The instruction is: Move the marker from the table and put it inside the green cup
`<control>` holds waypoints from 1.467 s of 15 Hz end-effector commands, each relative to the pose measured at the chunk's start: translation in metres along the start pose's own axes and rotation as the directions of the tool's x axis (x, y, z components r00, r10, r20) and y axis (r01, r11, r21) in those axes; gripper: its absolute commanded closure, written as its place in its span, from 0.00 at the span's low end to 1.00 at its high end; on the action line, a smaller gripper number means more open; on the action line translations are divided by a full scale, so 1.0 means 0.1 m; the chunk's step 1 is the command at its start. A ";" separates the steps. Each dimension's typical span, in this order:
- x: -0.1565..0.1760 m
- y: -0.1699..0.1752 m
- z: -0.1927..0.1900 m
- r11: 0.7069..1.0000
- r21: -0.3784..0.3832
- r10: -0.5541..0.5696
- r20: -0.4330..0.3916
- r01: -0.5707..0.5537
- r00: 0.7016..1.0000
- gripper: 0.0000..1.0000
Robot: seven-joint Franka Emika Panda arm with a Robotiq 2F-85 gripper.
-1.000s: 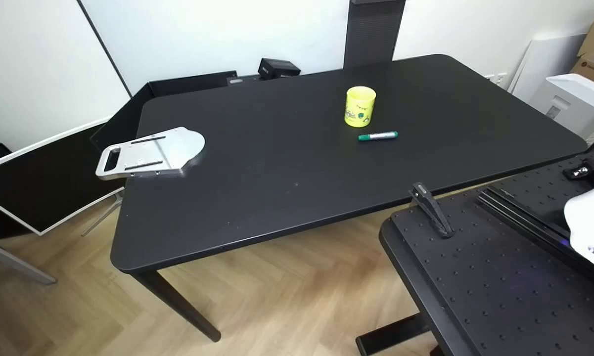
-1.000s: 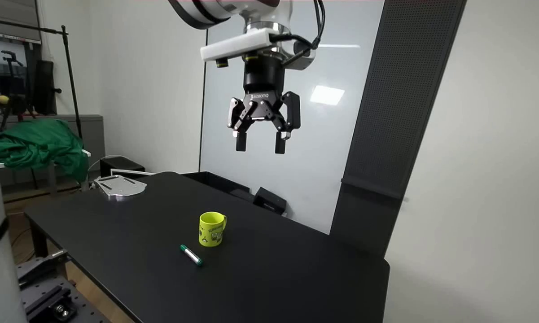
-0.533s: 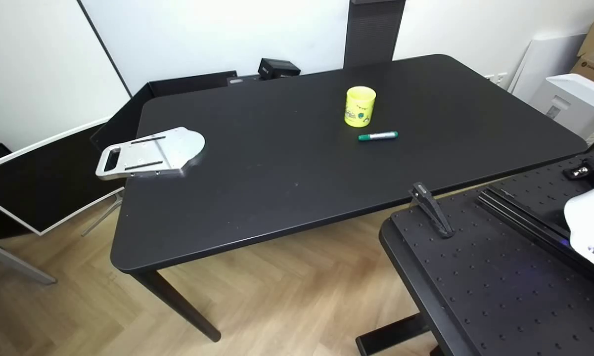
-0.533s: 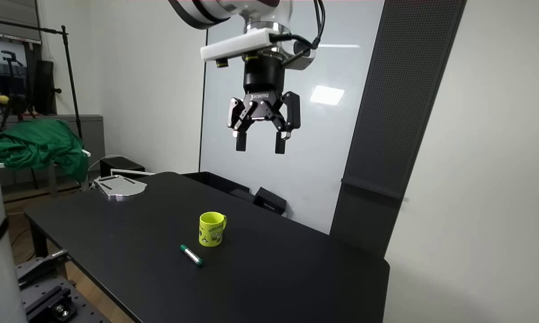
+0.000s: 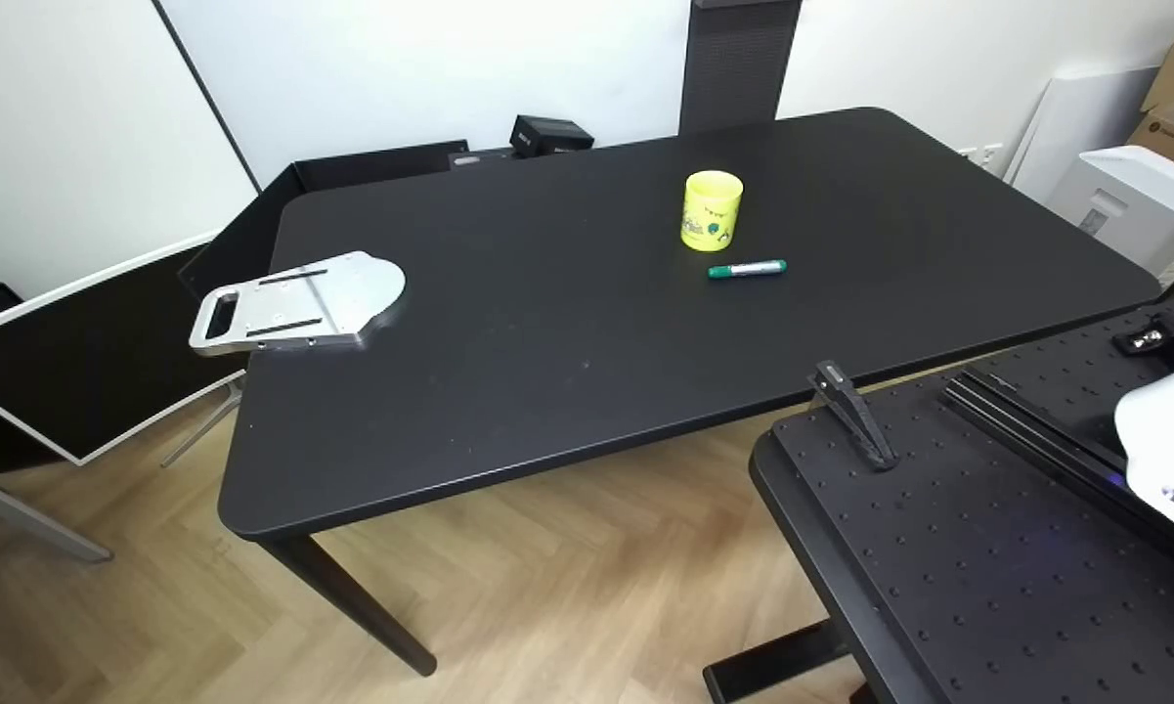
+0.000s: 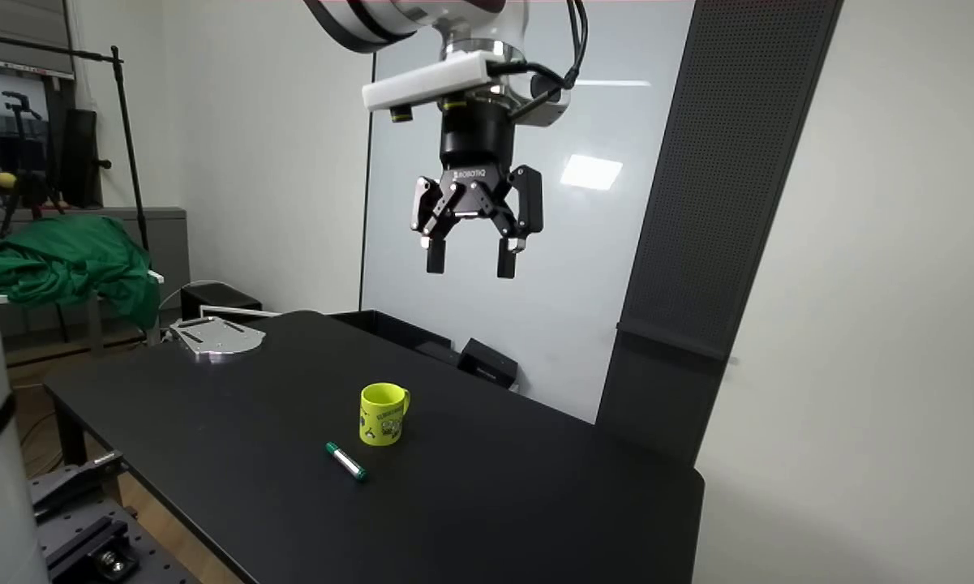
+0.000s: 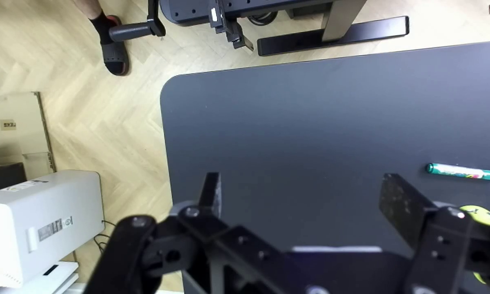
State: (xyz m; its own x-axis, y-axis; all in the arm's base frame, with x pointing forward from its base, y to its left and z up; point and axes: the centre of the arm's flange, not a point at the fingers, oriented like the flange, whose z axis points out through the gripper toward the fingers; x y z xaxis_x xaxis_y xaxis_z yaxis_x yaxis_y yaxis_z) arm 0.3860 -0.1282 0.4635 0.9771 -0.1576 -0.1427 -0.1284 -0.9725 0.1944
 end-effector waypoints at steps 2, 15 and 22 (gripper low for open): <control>0.00 0.00 0.00 1.000 0.000 0.000 0.000 0.000 1.000 0.00; 0.27 -0.10 -0.04 0.931 -0.051 -0.365 -0.120 0.361 0.923 0.00; 0.44 -0.59 0.04 0.710 -0.060 -0.700 -0.169 0.702 0.693 0.00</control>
State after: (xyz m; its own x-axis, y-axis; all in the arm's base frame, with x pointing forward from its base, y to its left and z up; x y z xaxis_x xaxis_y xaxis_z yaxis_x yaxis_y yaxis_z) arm 0.4294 -0.0941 0.4505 0.8736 0.4812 -0.0723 0.4866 -0.8624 0.1399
